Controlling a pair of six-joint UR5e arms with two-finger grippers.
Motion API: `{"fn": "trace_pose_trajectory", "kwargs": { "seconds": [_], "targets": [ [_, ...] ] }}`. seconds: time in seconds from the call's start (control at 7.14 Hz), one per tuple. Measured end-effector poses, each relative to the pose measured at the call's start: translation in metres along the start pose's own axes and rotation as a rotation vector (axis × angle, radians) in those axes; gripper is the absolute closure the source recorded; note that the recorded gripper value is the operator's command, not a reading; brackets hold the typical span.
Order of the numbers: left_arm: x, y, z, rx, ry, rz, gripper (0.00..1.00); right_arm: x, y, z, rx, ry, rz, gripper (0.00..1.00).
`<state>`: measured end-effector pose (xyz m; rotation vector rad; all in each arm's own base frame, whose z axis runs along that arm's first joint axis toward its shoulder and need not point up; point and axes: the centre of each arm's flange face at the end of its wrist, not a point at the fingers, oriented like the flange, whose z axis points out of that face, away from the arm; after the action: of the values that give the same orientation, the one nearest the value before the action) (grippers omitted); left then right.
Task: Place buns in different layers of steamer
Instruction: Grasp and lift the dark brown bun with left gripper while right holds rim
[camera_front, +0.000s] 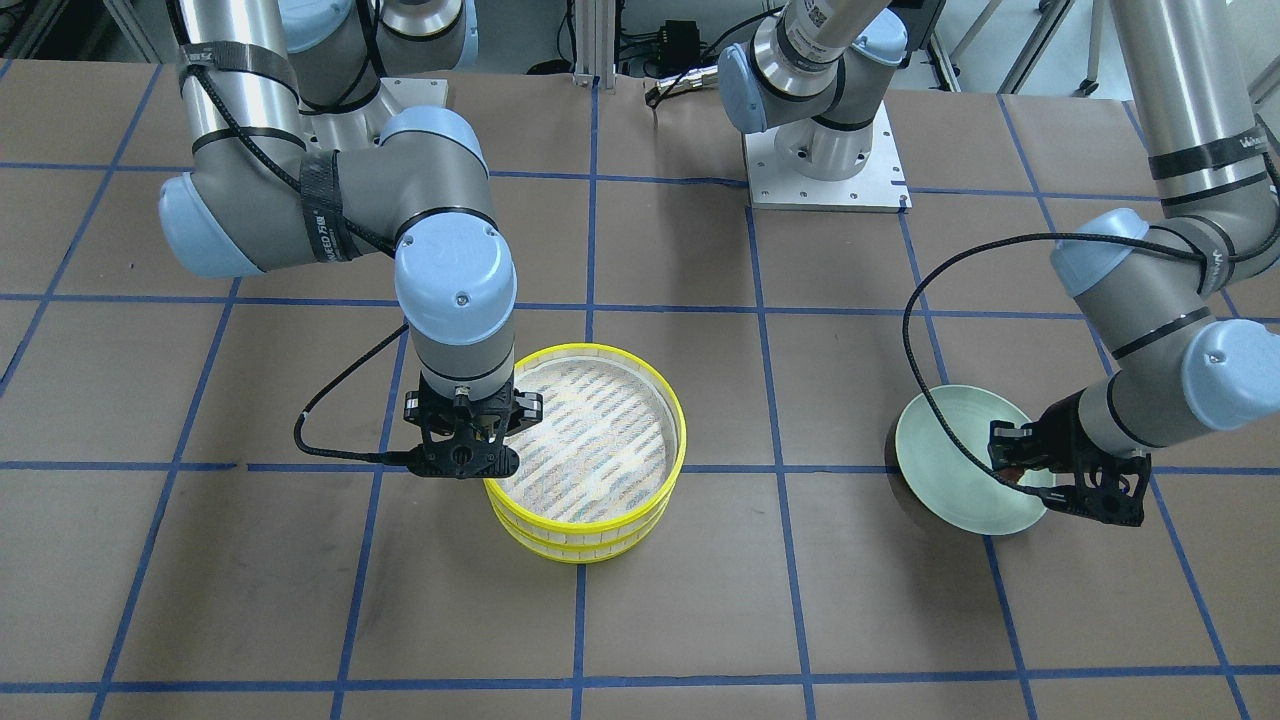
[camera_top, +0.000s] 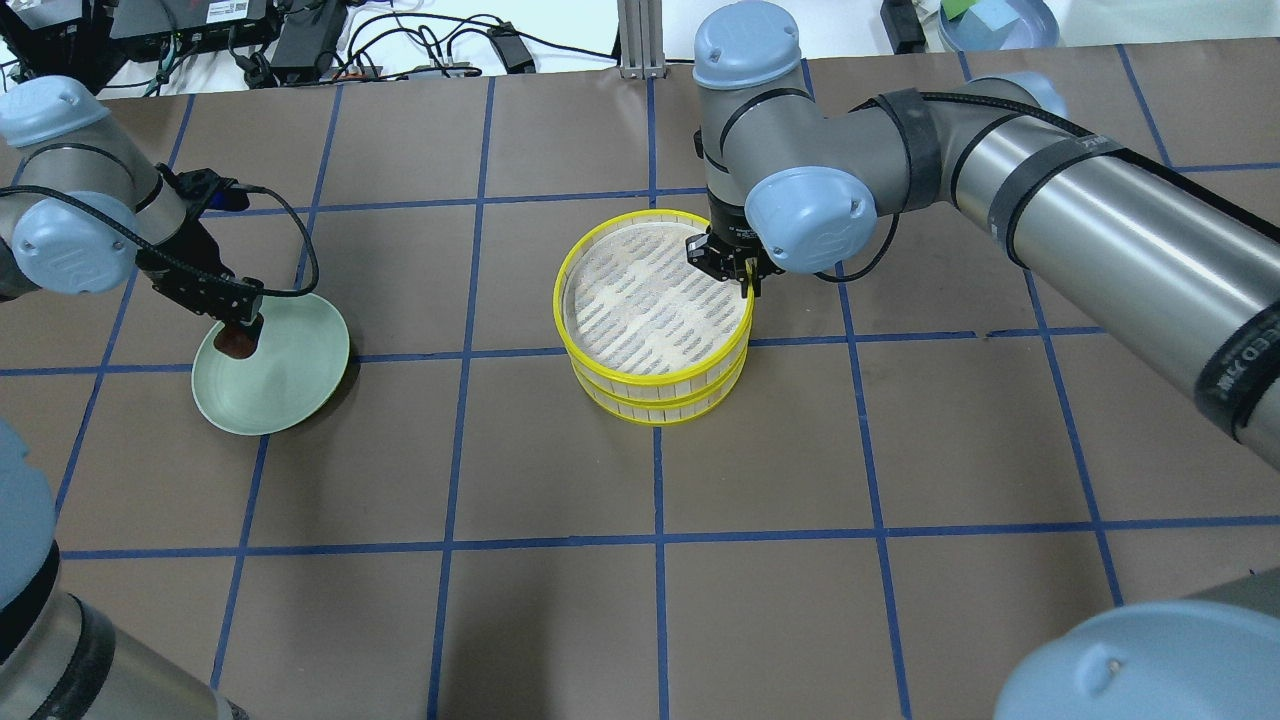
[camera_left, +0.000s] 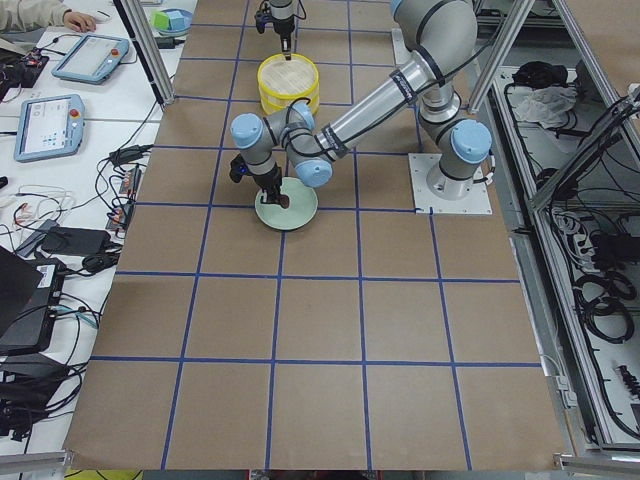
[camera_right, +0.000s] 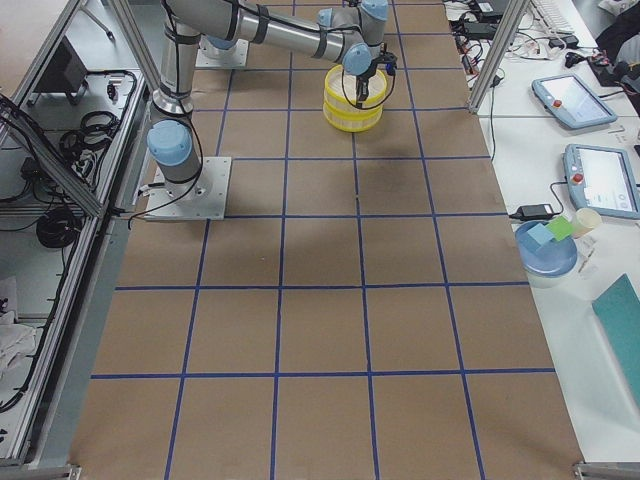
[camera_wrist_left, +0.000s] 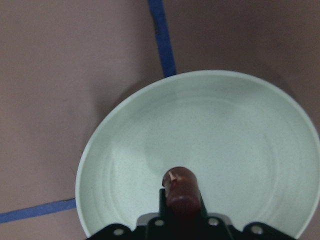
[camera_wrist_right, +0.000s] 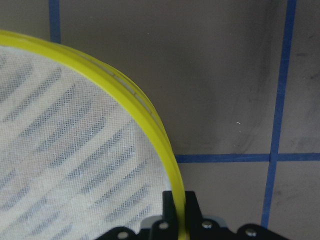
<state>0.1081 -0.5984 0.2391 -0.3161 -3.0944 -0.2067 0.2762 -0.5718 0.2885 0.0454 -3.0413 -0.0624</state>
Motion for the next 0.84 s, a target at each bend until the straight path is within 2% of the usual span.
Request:
{"fn": "trace_pose_trajectory", "kwargs": {
  "seconds": [0.14, 0.28, 0.42, 0.7, 0.84],
  "targets": [
    [0.019, -0.005, -0.012, 0.018, -0.011, -0.023, 1.0, 0.0, 0.001, 0.001, -0.003, 0.001, 0.0, 1.0],
    [0.036, -0.008, -0.023, 0.037, -0.014, -0.052, 1.0, 0.0, 0.002, 0.004, -0.008, 0.002, 0.0, 0.35],
    [0.051, -0.01, -0.032, 0.053, -0.017, -0.075, 1.0, 0.0, 0.003, 0.007, -0.015, 0.006, -0.006, 0.01],
    [0.09, -0.012, -0.057, 0.101, -0.009, -0.104, 1.0, 0.001, 0.006, 0.007, -0.023, 0.007, -0.021, 0.0],
    [0.111, -0.014, -0.072, 0.142, 0.02, -0.112, 1.0, 0.002, 0.007, -0.001, -0.011, 0.002, -0.02, 0.0]
  ]
}}
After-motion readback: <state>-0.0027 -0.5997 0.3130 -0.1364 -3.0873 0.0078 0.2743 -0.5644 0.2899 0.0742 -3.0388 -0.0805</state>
